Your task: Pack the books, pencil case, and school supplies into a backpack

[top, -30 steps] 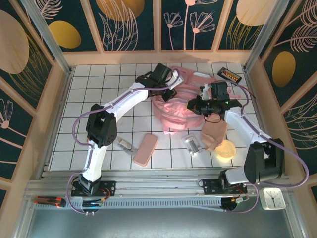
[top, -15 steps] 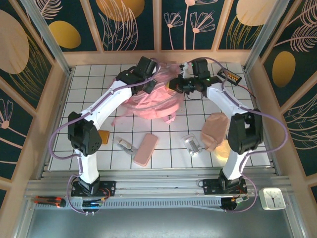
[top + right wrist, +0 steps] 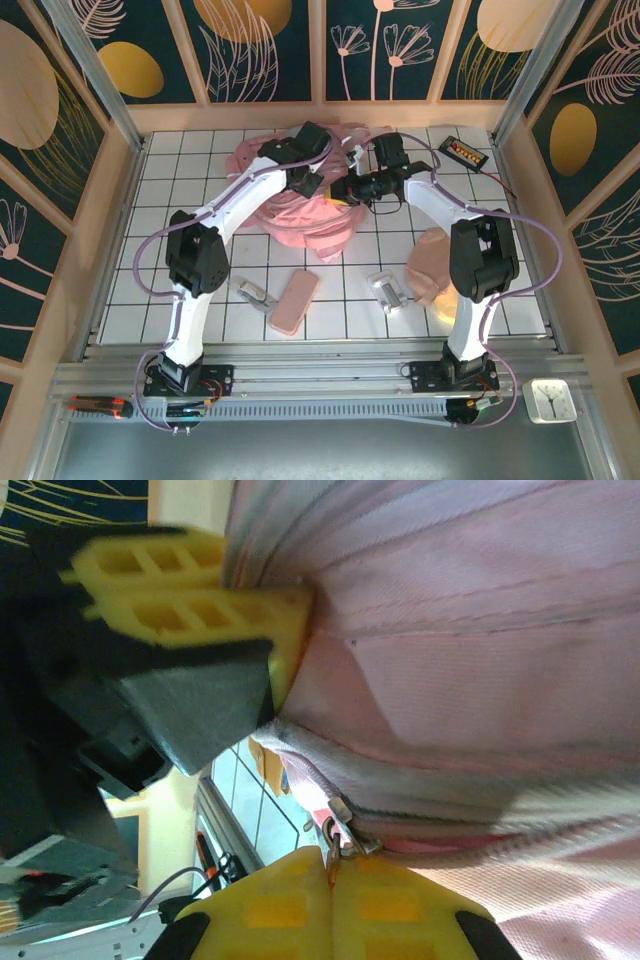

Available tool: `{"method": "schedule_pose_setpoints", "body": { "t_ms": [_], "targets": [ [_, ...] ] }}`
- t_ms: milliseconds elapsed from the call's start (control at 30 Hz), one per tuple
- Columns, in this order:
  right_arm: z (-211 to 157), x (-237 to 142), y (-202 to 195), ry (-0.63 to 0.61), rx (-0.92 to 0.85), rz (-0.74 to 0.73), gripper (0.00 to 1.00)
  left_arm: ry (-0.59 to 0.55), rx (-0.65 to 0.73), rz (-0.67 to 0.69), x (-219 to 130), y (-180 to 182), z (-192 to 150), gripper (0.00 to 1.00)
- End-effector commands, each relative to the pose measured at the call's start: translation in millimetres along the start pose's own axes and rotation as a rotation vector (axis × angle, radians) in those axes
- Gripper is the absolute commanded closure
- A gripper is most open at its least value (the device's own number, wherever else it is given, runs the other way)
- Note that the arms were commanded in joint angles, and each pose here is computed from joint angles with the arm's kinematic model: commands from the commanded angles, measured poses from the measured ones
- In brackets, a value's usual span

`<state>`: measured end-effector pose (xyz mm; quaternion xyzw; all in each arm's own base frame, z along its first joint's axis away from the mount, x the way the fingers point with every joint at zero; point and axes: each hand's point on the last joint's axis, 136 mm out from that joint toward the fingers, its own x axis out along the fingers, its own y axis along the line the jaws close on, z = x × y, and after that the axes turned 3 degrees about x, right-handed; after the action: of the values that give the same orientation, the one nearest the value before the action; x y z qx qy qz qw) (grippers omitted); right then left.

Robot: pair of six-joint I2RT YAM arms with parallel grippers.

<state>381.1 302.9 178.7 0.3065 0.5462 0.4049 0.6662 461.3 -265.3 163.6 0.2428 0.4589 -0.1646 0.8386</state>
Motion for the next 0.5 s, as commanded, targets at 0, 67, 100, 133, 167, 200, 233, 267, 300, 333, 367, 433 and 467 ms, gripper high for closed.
{"method": "schedule_pose_setpoints", "body": {
  "t_ms": [0, 67, 100, 133, 167, 200, 233, 267, 300, 333, 367, 433, 467],
  "targets": [
    [-57, 16, 41, 0.187, 0.035, 0.169, 1.00, -0.171, -0.143, -0.012, 2, 7, 51, 1.00],
    [-59, 22, 40, 0.162, 0.063, 0.172, 1.00, -0.175, -0.160, -0.044, 3, 2, 54, 1.00],
    [-57, 24, 37, 0.139, 0.077, 0.173, 1.00, -0.173, -0.171, -0.060, 4, -1, 54, 1.00],
    [-55, 26, 35, 0.114, 0.092, 0.165, 1.00, -0.173, -0.178, -0.073, 5, -3, 54, 1.00],
    [-48, 27, 31, 0.062, 0.110, 0.147, 1.00, -0.172, -0.185, -0.088, 5, -6, 55, 1.00],
    [-44, 27, 27, 0.015, 0.133, 0.134, 1.00, -0.173, -0.195, -0.097, 4, -7, 56, 1.00],
    [-39, 26, 27, -0.026, 0.145, 0.128, 1.00, -0.177, -0.202, -0.103, 3, -7, 57, 1.00],
    [-34, 27, 28, -0.069, 0.152, 0.117, 1.00, -0.179, -0.210, -0.110, 1, -8, 59, 1.00],
    [-30, 27, 31, -0.110, 0.154, 0.112, 1.00, -0.182, -0.221, -0.111, -1, -8, 60, 1.00],
    [-28, 28, 34, -0.138, 0.164, 0.112, 1.00, -0.188, -0.231, -0.110, -4, -6, 61, 1.00],
    [-25, 29, 40, -0.154, 0.167, 0.123, 1.00, -0.195, -0.241, -0.114, -7, -5, 63, 1.00],
    [-29, 35, 51, -0.169, 0.162, 0.115, 1.00, -0.205, -0.267, -0.121, -11, -5, 67, 1.00],
    [-31, 37, 57, -0.175, 0.140, 0.099, 1.00, -0.212, -0.276, -0.134, -12, -5, 69, 1.00]
  ]
}}
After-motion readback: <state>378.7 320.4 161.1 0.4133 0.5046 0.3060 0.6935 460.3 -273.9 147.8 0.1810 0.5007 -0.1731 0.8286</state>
